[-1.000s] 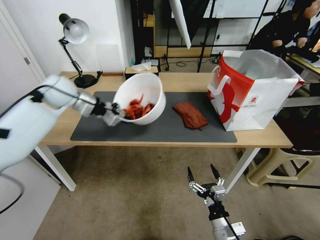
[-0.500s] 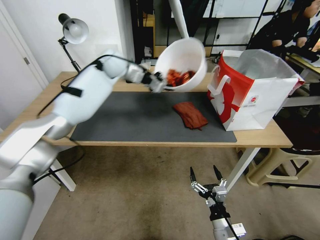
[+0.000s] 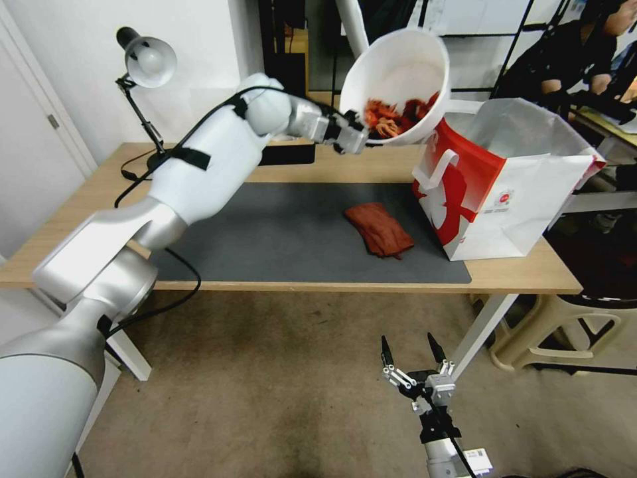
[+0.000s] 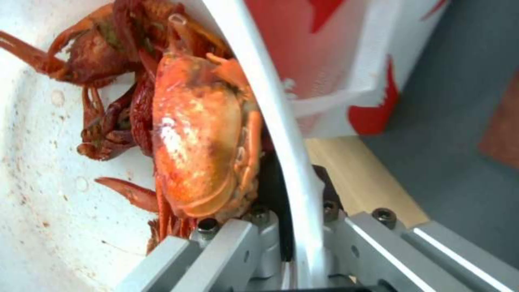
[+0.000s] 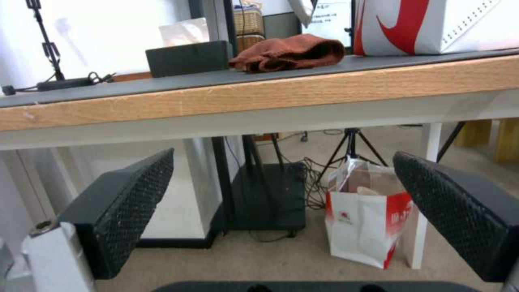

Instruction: Sweep shrimp from table into container with towel, then put container into takeout bag.

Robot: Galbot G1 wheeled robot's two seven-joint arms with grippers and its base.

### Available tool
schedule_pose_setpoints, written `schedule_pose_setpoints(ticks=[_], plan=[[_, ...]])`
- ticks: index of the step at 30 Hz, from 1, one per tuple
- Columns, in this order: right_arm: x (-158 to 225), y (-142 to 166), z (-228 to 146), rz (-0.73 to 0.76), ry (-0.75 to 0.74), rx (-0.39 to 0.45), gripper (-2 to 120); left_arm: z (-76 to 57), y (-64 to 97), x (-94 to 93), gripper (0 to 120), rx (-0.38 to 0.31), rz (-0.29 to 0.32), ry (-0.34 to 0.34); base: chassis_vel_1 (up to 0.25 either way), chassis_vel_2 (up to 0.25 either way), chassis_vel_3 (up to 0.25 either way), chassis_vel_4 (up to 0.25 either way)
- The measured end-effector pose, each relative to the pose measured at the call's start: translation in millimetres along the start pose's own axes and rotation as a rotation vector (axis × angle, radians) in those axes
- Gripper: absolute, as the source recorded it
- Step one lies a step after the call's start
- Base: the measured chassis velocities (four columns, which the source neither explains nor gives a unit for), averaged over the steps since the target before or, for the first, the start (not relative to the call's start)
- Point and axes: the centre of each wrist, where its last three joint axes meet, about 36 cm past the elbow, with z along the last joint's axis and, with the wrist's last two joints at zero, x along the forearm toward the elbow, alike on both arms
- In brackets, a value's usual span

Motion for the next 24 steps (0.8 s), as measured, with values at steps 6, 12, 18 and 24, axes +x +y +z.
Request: schedule_pose_setpoints(ticks=[6, 12, 18, 24], plan=[[0, 0, 0, 0.005, -0.001, -0.002, 100, -27.2, 33.0, -29.7, 0, -0.048, -0.002, -0.046, 0.0, 0.0, 0.0, 0.0], [2, -5, -1, 0.015, 0.003, 0.003, 100, -49.8, 46.6, -52.8, 0, -0.083, 0.003, -0.086, 0.0, 0.0, 0.0, 0.0], [4, -9, 0, 0.022, 0.005, 0.006, 100, -66.1, 52.3, -70.9, 0, -0.105, -0.004, -0.115, 0.0, 0.0, 0.0, 0.0], [4, -12, 0, 0.026, 0.006, 0.006, 100, -76.1, 57.2, -82.8, 0, -0.122, 0.0, -0.13, 0.0, 0.0, 0.0, 0.0]])
